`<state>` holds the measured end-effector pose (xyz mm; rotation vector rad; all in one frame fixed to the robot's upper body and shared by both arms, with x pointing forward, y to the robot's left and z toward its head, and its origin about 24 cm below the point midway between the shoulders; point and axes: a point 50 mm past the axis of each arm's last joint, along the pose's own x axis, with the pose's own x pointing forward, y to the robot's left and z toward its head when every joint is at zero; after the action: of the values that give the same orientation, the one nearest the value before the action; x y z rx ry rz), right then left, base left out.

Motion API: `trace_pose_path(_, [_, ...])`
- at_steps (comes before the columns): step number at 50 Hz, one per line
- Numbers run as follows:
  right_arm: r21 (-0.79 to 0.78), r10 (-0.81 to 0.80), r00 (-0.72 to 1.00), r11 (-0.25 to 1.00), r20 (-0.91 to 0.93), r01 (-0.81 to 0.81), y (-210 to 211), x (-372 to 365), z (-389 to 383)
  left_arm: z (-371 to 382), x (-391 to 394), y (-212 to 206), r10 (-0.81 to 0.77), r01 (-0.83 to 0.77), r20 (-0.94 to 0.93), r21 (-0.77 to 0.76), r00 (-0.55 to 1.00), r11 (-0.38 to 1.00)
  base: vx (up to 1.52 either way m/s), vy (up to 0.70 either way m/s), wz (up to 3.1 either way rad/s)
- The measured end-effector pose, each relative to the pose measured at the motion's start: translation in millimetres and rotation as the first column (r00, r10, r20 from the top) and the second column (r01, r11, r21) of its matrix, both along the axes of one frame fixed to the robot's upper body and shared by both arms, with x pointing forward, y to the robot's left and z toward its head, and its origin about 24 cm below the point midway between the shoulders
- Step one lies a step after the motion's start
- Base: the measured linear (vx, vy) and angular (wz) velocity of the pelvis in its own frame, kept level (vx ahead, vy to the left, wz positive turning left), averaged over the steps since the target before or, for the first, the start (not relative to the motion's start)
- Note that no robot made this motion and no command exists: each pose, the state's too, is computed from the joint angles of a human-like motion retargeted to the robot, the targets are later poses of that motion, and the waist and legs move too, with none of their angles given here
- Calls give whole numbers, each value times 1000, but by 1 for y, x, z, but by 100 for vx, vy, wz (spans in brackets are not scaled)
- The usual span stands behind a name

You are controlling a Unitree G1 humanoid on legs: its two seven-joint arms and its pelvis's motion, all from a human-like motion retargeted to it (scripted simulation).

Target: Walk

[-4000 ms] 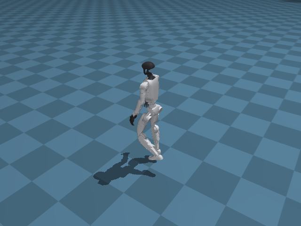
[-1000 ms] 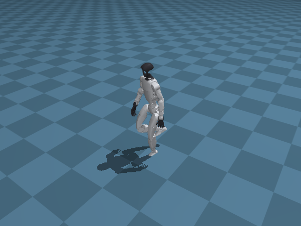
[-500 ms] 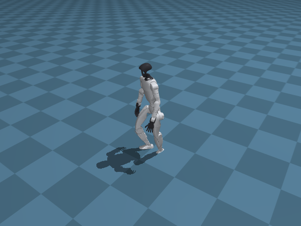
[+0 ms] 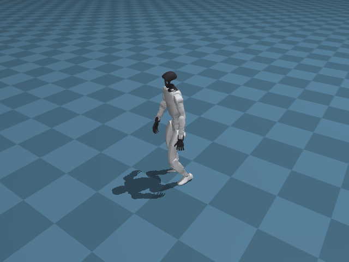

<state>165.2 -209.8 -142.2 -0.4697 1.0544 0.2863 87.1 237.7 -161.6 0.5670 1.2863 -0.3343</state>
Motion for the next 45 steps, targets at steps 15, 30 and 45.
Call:
trace_pose_path(15, [7,-63,995,998,-82,63,-5,-36,-13,2,16,-9,-41,42,59,-17,997,999,12,12,-31])
trace_pose_path(30, [45,-93,984,994,-150,101,15,-59,-23,44,106,6,-52,46,363,27,930,999,5,9,-2])
trace_pose_path(45, [66,-53,992,996,-115,61,34,-55,-23,17,65,-24,-57,71,241,-52,969,996,0,0,0])
